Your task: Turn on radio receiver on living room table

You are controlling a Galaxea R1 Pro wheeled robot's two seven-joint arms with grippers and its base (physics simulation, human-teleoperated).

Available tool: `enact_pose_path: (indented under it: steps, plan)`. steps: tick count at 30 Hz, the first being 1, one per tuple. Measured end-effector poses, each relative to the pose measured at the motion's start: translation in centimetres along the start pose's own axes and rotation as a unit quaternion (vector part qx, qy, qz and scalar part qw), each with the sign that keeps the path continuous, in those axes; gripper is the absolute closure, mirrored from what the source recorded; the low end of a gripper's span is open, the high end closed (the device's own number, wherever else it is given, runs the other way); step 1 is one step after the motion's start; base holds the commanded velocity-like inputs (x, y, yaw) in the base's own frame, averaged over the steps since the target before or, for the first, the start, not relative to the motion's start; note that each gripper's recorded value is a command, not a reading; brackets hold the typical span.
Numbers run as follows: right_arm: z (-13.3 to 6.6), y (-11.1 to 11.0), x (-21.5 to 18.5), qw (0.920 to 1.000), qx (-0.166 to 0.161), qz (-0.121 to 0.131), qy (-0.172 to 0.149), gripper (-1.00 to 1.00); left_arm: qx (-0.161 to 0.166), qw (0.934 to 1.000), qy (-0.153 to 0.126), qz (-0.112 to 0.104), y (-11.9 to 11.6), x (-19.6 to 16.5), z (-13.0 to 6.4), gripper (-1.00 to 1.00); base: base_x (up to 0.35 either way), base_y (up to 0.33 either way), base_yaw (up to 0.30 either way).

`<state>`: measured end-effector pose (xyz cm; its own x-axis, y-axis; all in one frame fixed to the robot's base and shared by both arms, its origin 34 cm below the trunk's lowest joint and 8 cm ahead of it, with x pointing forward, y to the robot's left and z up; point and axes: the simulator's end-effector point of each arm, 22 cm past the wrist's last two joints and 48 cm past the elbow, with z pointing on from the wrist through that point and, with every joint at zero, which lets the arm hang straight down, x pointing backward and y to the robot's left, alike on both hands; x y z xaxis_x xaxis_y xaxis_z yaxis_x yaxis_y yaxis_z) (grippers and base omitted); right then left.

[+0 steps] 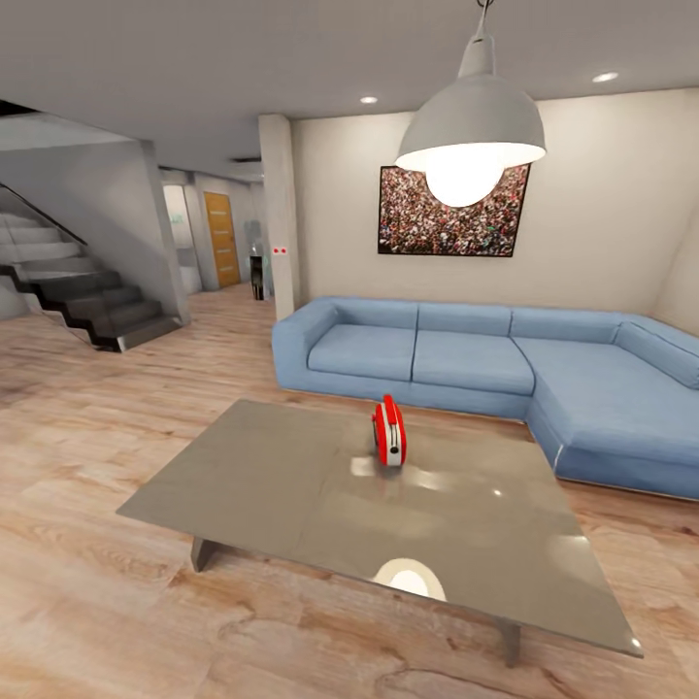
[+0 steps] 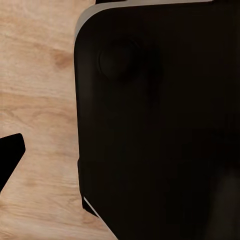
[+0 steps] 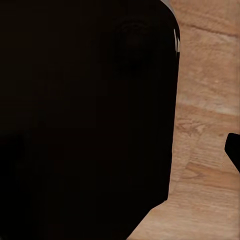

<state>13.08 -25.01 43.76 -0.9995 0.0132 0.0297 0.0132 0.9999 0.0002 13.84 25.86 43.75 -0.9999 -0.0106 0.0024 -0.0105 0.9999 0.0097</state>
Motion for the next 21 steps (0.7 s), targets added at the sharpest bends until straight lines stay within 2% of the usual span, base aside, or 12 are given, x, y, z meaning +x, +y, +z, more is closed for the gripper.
enact_pose_path:
  steps: [12, 21]
  plan:
    - [0.0, 0.01, -0.16, 1.0, 0.0, 0.007, -0.002, -1.0, 0.0, 1.0, -0.002, 0.0, 0.0, -0.18, 0.0, -1.0, 0.002, 0.0, -0.218]
    - [0.0, 0.01, -0.22, 1.0, 0.0, 0.007, -0.003, -1.0, 0.001, 1.0, -0.003, 0.0, -0.04, -0.23, 0.0, -1.0, 0.04, 0.0, -0.056]
